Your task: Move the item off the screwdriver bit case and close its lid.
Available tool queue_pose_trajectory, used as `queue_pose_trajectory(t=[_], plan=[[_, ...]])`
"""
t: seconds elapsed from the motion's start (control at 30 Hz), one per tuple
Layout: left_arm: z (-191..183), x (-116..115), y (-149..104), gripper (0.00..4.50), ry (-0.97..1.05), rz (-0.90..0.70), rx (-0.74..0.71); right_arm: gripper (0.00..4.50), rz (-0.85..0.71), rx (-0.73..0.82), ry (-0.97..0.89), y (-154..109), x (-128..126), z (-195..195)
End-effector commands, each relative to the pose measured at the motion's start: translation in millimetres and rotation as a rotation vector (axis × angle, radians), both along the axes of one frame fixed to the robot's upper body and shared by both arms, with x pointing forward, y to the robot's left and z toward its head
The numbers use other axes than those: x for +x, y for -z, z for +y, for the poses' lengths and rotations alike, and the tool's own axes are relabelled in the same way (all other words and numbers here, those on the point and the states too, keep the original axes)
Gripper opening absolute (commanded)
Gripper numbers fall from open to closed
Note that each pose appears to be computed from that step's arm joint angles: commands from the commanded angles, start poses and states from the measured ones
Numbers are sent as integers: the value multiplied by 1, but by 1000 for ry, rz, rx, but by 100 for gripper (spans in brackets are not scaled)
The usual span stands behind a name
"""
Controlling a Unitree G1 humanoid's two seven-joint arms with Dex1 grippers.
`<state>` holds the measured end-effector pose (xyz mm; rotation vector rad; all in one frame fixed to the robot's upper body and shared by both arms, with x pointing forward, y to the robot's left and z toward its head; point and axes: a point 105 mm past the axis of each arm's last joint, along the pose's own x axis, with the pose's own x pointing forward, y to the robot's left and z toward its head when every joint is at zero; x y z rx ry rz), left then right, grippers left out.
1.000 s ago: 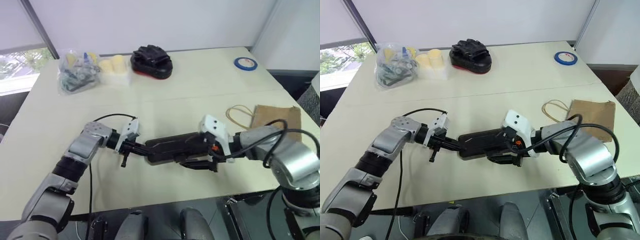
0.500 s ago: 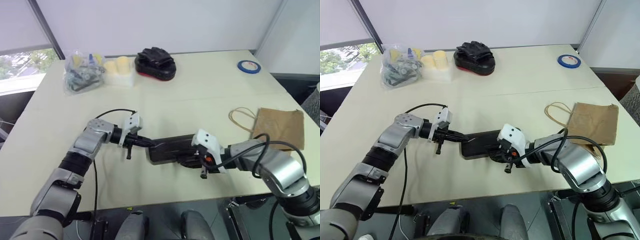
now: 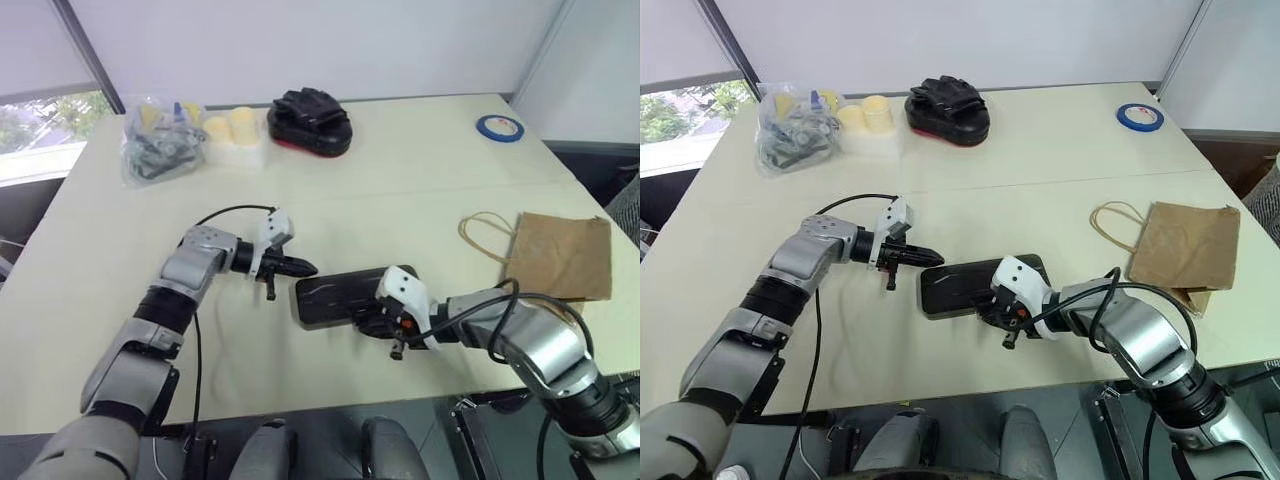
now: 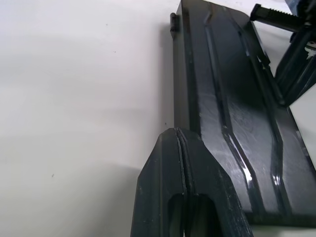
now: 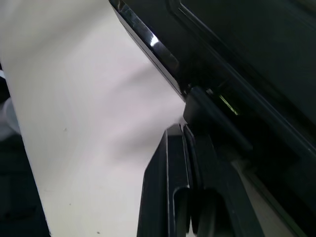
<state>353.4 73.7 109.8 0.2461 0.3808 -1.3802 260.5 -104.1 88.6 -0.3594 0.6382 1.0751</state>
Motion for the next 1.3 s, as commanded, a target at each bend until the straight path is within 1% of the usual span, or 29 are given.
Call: queue_pose_trajectory(t=[0.03, 0.33, 0.53, 0.9, 1.3], plan=[[-13, 3, -6, 0, 27, -53, -5, 3, -35, -6, 4, -1, 3, 0], [-47, 9, 11, 0, 64, -63, 13, 3, -46, -20, 9, 0, 4, -2], [-63, 0, 28, 0, 133, -52, 43, 3, -59, -28, 20, 1, 8, -3], [-58, -12, 52, 0, 167, -22, 92, 3, -163, -93, 33, 2, 27, -5], [-53, -20, 58, 0, 165, 10, 86, 3, -260, -130, 39, -1, 44, -5]])
